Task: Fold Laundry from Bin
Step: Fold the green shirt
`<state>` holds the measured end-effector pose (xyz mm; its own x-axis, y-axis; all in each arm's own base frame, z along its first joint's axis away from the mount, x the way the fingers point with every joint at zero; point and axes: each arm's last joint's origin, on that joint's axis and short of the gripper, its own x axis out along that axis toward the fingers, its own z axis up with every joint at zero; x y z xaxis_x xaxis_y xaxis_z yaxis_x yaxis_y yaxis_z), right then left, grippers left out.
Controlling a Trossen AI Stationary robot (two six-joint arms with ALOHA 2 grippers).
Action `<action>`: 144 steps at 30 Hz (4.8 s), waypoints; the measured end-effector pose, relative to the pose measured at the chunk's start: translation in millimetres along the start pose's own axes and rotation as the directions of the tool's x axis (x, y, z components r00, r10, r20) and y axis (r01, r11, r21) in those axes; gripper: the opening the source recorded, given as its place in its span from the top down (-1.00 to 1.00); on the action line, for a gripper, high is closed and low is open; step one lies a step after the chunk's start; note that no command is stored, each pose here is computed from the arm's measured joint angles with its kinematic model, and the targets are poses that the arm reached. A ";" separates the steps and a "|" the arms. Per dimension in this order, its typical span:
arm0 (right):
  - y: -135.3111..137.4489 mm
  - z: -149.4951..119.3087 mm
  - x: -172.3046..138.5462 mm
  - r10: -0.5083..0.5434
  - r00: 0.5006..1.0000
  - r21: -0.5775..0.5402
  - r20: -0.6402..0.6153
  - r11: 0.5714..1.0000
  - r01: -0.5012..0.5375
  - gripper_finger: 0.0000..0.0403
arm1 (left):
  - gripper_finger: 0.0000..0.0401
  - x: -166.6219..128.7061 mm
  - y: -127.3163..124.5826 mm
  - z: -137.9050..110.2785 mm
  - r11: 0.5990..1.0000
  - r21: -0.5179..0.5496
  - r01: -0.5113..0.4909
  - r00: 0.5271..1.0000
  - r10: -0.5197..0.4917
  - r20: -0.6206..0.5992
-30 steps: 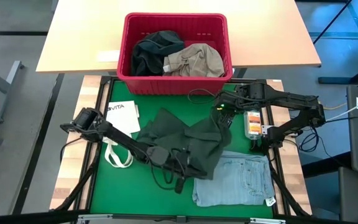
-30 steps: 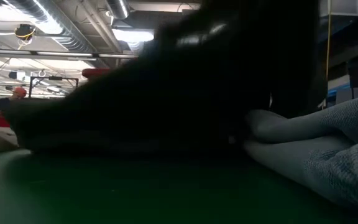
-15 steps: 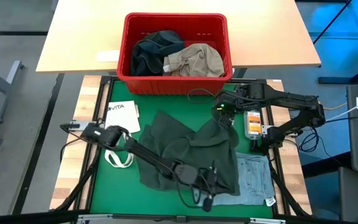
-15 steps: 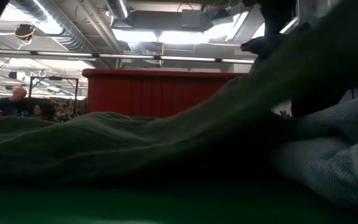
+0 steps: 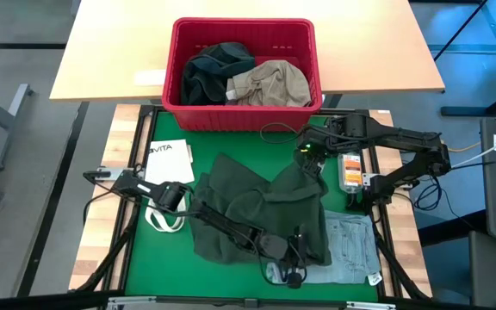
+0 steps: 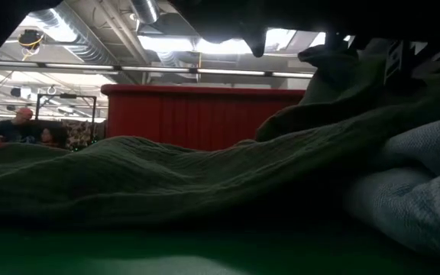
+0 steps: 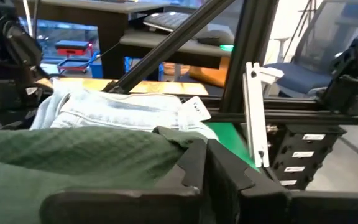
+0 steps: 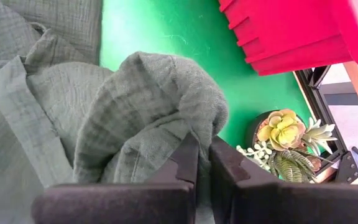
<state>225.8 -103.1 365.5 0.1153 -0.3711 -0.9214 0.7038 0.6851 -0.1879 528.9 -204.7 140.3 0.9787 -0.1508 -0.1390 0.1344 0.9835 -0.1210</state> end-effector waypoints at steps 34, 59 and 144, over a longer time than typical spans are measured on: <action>-30.1 2.0 7.6 -0.118 0.991 -0.016 -0.059 0.993 0.117 0.62 | 0.31 -73.6 23.2 108.6 0.871 0.483 -0.091 0.875 0.301 -0.378; -8.6 -9.9 1.9 0.284 0.933 -0.043 -0.223 0.953 -0.300 -0.10 | 0.45 -194.9 2.4 91.8 0.896 0.269 -0.353 0.228 0.361 -0.904; 176.2 -209.4 109.2 0.504 0.762 -0.469 -0.405 0.601 -0.647 -0.09 | 1.00 -322.7 -4.0 -9.3 0.540 -0.423 -0.728 0.206 -0.416 -0.886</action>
<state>215.6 108.3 160.5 0.1587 0.3167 -0.9352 0.0200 0.9459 0.3237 211.1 -160.9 176.4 0.0086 -0.5282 -0.8491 -0.7049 0.5991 -0.3798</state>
